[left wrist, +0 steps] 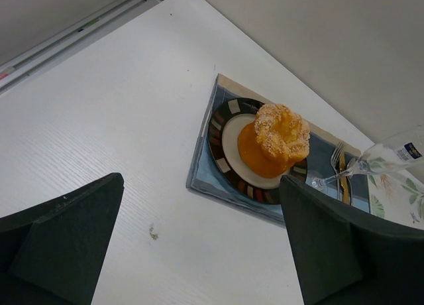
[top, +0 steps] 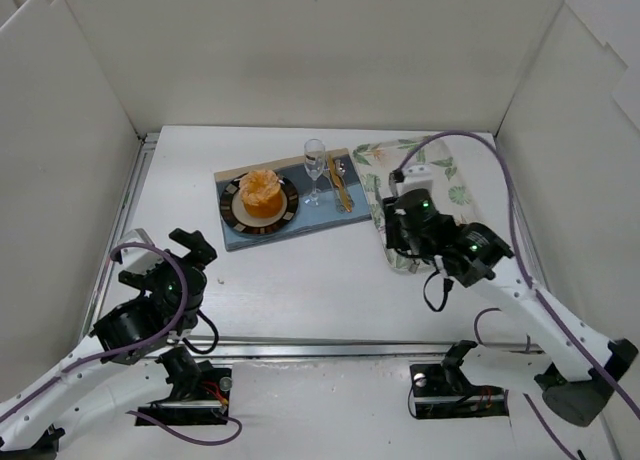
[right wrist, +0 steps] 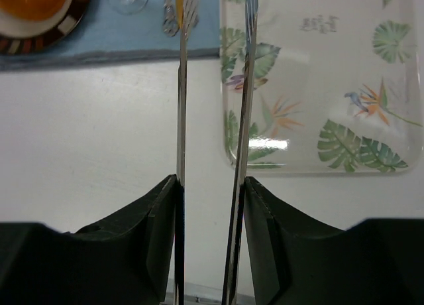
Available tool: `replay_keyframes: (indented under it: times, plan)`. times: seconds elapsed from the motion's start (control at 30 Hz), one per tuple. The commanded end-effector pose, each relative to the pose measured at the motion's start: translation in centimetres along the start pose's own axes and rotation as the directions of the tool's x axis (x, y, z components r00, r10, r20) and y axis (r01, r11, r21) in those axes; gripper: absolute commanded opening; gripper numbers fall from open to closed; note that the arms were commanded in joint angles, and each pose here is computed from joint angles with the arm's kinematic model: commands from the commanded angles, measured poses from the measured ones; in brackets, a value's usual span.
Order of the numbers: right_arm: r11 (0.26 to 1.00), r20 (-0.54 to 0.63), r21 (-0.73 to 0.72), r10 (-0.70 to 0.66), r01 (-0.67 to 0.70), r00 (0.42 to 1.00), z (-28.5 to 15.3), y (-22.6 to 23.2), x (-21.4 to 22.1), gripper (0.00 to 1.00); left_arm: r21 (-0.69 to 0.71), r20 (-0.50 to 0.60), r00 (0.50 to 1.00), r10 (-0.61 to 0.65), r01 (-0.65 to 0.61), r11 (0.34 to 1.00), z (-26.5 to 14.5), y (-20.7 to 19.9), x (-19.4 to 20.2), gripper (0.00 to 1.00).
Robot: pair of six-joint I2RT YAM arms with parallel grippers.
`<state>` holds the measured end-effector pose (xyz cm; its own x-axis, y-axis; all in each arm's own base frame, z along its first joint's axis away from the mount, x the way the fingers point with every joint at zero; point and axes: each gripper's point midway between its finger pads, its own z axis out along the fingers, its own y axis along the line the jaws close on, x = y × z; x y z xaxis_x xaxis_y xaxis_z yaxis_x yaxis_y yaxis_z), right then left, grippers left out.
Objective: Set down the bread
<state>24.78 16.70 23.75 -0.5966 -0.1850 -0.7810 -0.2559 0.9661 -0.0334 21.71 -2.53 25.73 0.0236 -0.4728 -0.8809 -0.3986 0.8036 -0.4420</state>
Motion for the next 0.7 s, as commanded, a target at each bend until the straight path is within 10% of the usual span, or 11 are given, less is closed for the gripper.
replay_keyframes:
  times: [0.0, 0.67]
  plan:
    - [0.994, 0.024, 0.016, 0.105, -0.105, 0.994, 0.4, -2.2, -1.0, 0.38, 0.004, 0.031, 0.999, -0.045, 0.045, 0.999, 0.0, -0.6, -1.1, 1.00]
    - [0.971, -0.064, -0.201, 0.121, -0.132, 0.991, 4.9, 3.3, 8.0, 0.39, 0.018, 0.029, 0.999, -0.027, 0.026, 0.999, 0.1, -1.3, -0.9, 1.00]
